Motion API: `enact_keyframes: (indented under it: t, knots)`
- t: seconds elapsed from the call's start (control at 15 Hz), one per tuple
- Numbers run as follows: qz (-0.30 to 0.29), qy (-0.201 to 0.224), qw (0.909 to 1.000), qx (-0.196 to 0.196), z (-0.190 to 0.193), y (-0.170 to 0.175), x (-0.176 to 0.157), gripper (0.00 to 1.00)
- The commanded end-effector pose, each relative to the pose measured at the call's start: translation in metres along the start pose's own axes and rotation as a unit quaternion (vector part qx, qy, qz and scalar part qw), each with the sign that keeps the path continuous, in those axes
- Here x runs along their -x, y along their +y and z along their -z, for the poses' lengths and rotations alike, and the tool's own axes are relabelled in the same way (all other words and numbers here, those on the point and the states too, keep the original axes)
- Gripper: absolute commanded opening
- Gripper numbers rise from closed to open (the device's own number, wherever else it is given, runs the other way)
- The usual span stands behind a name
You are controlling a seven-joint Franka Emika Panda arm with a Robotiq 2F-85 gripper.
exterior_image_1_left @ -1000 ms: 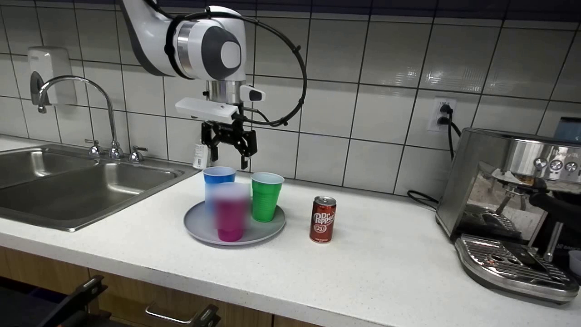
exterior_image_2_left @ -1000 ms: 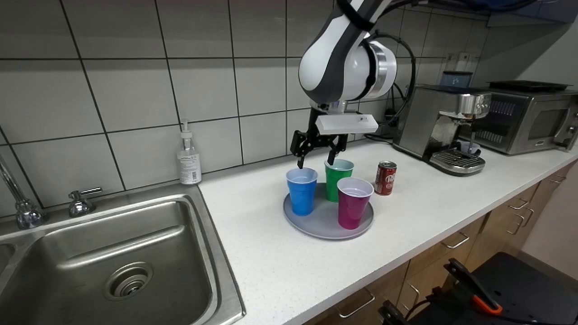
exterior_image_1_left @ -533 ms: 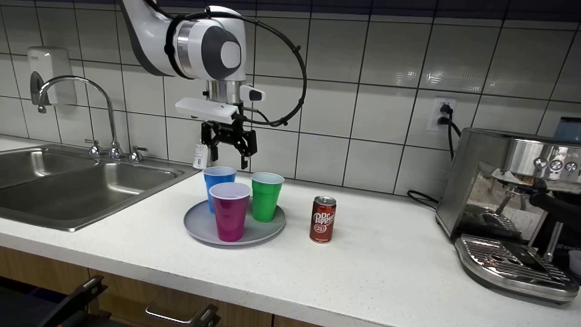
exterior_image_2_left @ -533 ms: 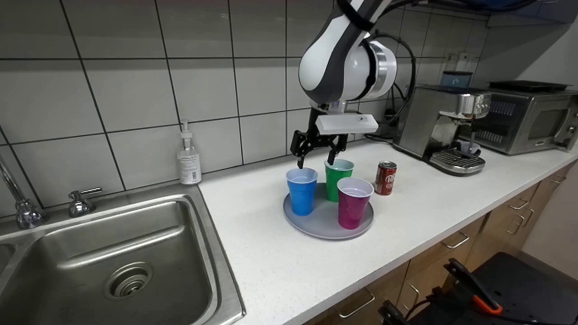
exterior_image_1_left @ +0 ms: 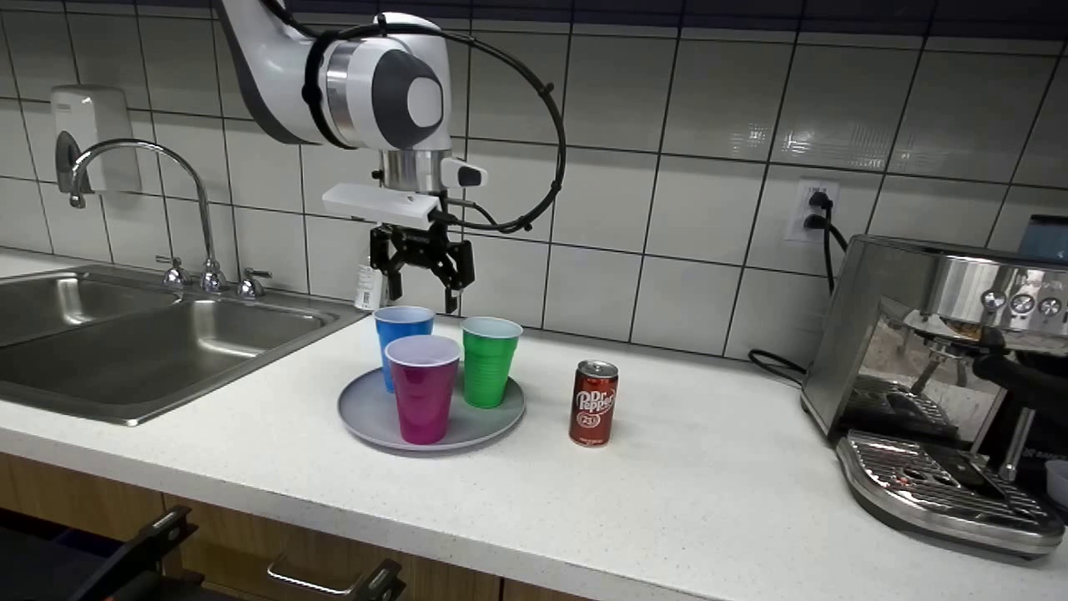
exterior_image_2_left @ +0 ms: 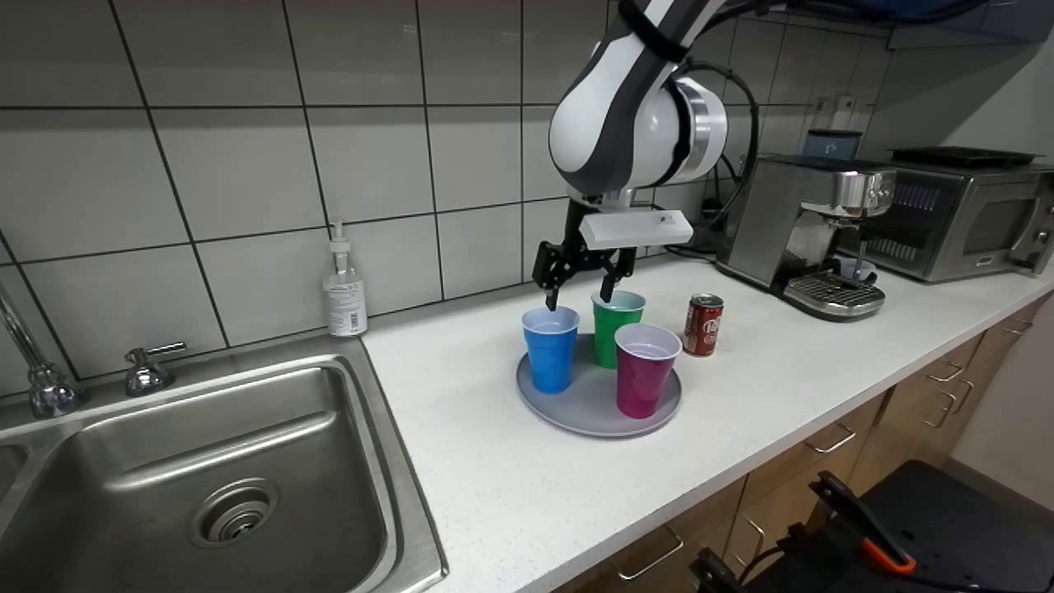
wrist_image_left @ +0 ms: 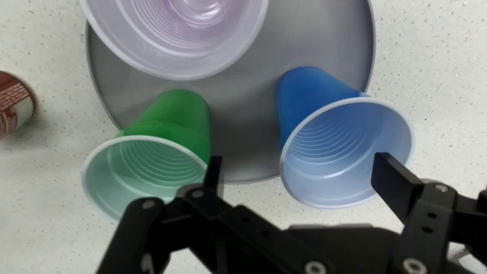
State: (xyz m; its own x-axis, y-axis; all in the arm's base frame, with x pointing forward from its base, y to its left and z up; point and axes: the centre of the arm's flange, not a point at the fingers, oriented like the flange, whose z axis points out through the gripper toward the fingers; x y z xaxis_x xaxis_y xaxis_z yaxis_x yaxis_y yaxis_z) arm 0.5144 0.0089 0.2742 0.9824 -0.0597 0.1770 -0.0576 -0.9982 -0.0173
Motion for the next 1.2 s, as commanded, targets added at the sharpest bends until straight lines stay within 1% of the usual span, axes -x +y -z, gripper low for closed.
enact_keyframes:
  t: [0.0,0.47,0.8,1.07,1.13]
  knots:
    - [0.000,0.021,0.9998,0.007,0.016,0.000,0.024,1.00]
    - [0.014,0.032,0.9993,0.015,0.020,0.002,0.069,1.00]
    - [0.022,0.052,0.9984,0.008,0.034,0.003,0.095,1.00]
    - [0.024,0.032,0.9992,0.008,0.051,0.002,0.112,1.00]
    - [0.025,0.021,0.9995,0.005,0.053,0.003,0.113,1.00]
